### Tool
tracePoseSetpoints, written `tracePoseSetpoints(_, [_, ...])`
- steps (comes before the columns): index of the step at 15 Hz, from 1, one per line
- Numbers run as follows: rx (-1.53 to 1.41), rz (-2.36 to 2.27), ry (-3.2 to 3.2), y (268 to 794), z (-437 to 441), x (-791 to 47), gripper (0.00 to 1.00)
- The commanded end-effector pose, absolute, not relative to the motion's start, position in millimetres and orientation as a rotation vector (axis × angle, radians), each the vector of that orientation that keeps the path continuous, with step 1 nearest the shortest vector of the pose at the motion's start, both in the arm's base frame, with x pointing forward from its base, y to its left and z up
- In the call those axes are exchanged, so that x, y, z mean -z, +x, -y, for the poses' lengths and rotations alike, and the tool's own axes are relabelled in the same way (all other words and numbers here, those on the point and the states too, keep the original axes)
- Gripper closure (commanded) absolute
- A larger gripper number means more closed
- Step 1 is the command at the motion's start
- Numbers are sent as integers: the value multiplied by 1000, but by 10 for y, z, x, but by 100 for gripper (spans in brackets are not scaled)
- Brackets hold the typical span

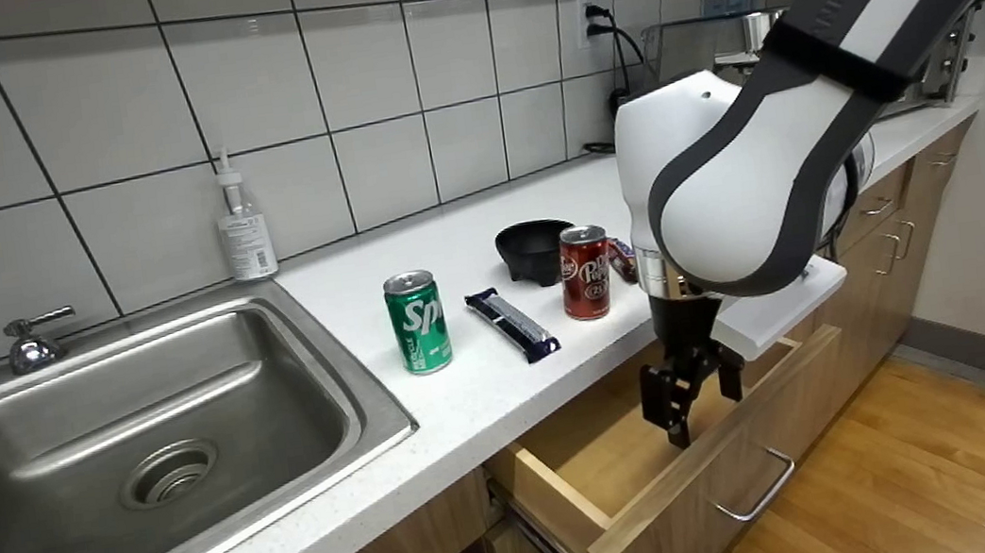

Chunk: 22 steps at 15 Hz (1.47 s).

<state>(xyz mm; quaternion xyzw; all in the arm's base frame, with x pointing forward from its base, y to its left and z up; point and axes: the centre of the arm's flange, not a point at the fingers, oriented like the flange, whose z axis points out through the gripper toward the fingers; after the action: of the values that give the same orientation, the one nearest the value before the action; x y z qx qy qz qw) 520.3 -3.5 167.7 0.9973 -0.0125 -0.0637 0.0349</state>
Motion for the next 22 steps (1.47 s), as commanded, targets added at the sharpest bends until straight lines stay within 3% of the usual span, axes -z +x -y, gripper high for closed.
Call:
tracePoseSetpoints(1, [252,31,3086,5056,50,-1774,0])
tracePoseSetpoints(22, [307,19,3076,4677,-61,-1769,0])
